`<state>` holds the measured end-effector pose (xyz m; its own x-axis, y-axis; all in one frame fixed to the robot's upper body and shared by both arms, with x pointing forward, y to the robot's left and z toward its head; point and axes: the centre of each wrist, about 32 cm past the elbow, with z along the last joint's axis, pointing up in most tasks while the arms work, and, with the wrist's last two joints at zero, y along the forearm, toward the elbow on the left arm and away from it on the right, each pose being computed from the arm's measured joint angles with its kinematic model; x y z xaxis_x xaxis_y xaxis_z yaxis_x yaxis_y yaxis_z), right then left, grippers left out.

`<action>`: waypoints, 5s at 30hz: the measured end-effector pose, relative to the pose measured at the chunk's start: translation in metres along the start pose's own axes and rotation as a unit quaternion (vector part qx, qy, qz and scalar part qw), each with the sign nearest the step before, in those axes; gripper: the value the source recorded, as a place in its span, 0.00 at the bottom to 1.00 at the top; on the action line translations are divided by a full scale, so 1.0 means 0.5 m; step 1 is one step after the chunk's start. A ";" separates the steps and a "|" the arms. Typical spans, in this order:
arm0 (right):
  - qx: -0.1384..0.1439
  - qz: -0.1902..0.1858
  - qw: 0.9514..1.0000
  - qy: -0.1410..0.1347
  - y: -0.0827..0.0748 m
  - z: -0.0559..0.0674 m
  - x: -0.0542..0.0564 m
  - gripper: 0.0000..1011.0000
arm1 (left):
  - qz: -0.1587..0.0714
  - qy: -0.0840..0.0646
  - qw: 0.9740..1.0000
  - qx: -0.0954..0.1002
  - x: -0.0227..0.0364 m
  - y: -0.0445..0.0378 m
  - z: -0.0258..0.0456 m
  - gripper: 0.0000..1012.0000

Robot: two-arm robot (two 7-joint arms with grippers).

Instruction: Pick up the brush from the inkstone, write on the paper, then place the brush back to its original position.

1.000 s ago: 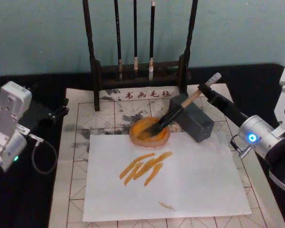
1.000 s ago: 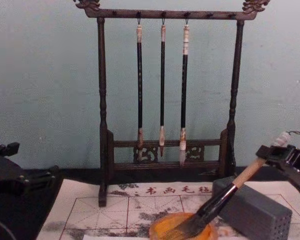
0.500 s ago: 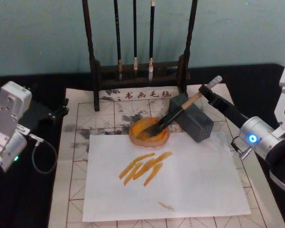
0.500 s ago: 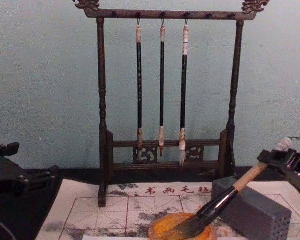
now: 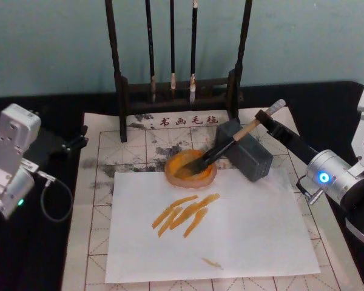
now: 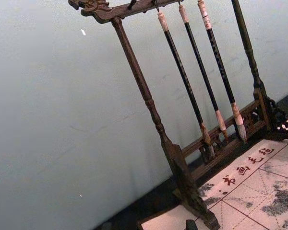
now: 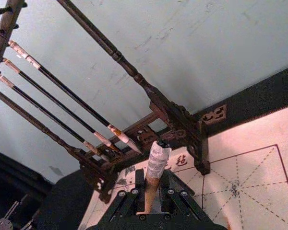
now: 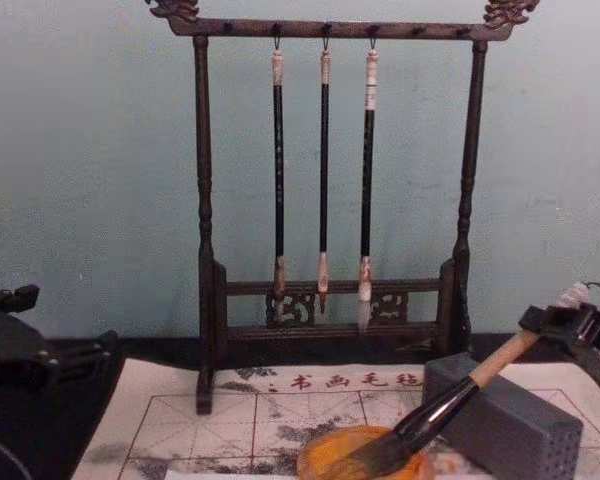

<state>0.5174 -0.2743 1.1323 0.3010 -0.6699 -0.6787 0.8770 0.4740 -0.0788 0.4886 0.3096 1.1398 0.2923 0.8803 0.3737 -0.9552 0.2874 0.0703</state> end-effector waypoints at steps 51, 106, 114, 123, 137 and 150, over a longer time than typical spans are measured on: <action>-0.001 0.001 1.000 -0.001 0.001 -0.001 -0.001 0.87 | 0.000 0.000 1.000 0.000 0.000 0.000 0.000 0.99; 0.014 0.015 0.995 -0.096 -0.073 0.016 0.025 0.99 | 0.000 0.000 1.000 0.000 0.000 0.000 0.000 0.99; 0.019 0.022 0.984 -0.178 -0.109 0.021 0.047 0.99 | 0.000 0.000 1.000 0.000 0.000 0.000 0.000 0.99; 0.030 0.024 0.955 -0.293 -0.122 0.009 0.066 0.99 | 0.000 0.000 1.000 0.000 0.000 0.000 0.000 0.99; 0.036 -0.005 0.943 -0.332 -0.115 -0.011 0.072 0.99 | 0.000 0.000 1.000 0.000 0.000 0.000 0.000 0.99; 0.037 -0.010 0.943 -0.329 -0.112 -0.013 0.072 0.99 | 0.000 0.000 1.000 0.000 0.000 0.000 0.000 0.99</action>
<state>0.4767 -0.3213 1.1078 0.4294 -0.9000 -0.0748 0.9018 0.4318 -0.0189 0.4886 0.3097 1.1398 0.2923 0.8803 0.3737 -0.9552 0.2873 0.0703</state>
